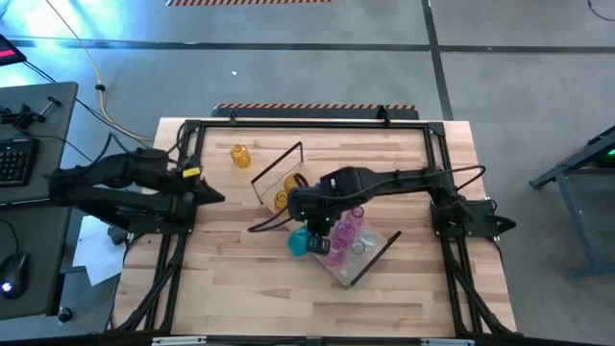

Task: Sort vases onto shelf
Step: Put the blue crystal vase on the shelf

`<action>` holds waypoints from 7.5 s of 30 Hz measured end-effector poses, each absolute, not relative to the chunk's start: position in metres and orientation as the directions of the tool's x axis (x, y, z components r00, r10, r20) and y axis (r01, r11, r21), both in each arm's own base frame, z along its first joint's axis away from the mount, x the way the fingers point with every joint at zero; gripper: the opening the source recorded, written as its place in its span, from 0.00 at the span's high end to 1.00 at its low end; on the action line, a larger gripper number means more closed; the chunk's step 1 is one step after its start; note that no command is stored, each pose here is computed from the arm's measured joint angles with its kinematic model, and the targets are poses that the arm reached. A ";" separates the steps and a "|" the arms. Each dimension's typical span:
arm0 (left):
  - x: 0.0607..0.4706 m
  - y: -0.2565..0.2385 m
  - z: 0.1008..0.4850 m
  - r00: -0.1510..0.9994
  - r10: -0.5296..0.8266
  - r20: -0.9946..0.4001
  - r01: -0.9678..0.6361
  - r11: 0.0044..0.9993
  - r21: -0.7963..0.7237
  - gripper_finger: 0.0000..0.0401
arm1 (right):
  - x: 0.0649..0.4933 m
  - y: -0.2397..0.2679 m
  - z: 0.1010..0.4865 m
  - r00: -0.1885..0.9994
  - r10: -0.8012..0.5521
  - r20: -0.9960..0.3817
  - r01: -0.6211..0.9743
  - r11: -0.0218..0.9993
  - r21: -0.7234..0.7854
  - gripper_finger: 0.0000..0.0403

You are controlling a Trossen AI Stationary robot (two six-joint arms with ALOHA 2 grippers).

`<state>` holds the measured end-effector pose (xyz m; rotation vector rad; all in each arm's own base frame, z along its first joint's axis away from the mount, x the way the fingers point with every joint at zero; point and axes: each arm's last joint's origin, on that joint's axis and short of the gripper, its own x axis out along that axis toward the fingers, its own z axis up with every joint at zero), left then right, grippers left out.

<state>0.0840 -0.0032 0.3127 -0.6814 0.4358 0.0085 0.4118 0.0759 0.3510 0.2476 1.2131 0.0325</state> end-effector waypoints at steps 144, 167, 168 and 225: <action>0.314 -0.160 0.160 0.787 0.257 -0.561 -0.372 0.923 -0.099 1.00 | 0.450 0.050 0.288 0.228 0.189 -0.955 0.037 0.979 0.203 0.76; 0.313 -0.160 0.159 0.775 0.260 -0.576 -0.371 0.925 -0.082 1.00 | 0.445 0.052 0.301 0.243 0.140 -0.960 0.084 0.983 0.164 0.76; 0.313 -0.160 0.159 0.775 0.260 -0.576 -0.371 0.925 -0.082 1.00 | 0.444 0.052 0.303 0.246 0.134 -0.960 0.085 0.984 0.159 0.76; 0.319 -0.146 0.157 0.751 0.240 -0.616 -0.327 0.944 -0.032 1.00 | 0.420 0.075 0.368 0.537 -0.056 -0.842 0.163 0.986 0.038 0.76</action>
